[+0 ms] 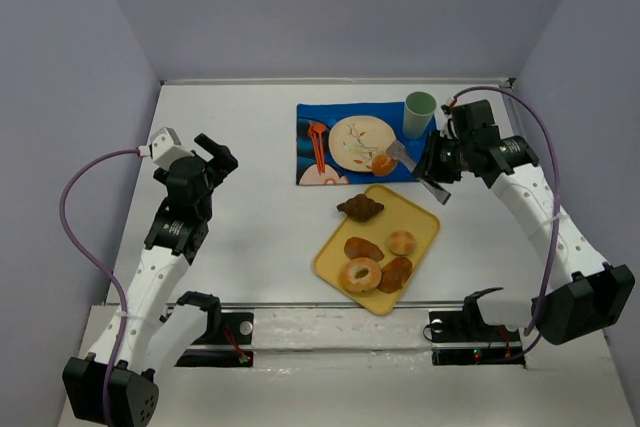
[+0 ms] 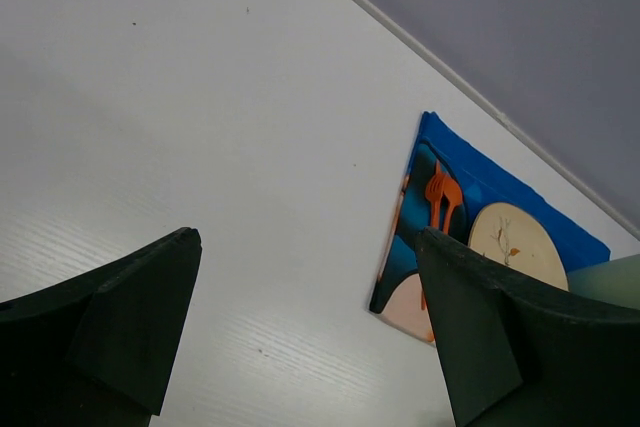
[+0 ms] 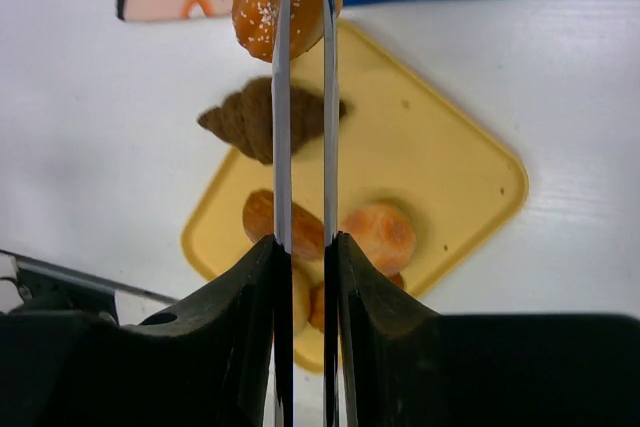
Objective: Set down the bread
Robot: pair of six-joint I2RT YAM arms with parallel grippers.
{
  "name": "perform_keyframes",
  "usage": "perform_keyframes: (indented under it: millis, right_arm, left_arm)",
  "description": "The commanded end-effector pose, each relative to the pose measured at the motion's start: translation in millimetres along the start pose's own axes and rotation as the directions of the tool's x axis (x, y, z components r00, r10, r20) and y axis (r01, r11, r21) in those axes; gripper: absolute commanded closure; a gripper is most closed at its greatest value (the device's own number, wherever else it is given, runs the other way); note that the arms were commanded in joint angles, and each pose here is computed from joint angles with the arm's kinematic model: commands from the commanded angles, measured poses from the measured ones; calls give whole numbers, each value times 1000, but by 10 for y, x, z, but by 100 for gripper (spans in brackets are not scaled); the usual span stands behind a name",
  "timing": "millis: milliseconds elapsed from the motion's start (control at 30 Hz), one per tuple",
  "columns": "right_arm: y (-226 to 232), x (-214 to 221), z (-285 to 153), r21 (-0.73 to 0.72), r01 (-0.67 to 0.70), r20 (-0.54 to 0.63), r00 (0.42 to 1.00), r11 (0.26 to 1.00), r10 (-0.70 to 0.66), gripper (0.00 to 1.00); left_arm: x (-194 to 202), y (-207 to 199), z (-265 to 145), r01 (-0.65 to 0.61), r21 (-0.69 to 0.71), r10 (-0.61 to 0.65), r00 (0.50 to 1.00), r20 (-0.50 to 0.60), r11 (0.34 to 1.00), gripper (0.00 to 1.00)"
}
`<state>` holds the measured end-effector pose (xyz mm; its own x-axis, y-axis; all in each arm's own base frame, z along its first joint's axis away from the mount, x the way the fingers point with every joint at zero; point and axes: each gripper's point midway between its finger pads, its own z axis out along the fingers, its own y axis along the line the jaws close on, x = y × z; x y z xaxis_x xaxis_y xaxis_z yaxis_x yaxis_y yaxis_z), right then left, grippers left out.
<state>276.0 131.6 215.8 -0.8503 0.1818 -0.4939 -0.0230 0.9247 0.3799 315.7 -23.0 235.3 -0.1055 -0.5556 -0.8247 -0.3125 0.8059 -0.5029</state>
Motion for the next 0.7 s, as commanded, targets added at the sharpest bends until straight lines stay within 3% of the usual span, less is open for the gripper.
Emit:
perform_keyframes:
  millis: [0, 100, 300, 533, 667]
  right_arm:
    - [381, -748, 192, -135, 25, 240, 971, 990, 9, 93]
    - [398, -964, 514, -122, -5, 238, 971, 992, 34, 93]
    - [372, -962, 1080, -118, -76, 140, 986, 990, 92, 93]
    - [410, -1055, 1036, -122, -69, 161, 983, 990, 89, 56]
    - [364, -1098, 888, -93, -53, 210, 975, 994, 72, 48]
  left_arm:
    - [-102, -20, -25, 25, 13, -25, 999, 43, 1000, 1]
    - [-90, -22, -15, 20, 13, -20, 999, 38, 1000, 1]
    - [-85, -22, -9, 21, 12, -21, 999, 37, 1000, 1]
    - [-87, -24, -1, 17, 11, -18, 999, 36, 1000, 1]
    - [-94, -30, -15, 24, 16, -25, 999, 39, 1000, 1]
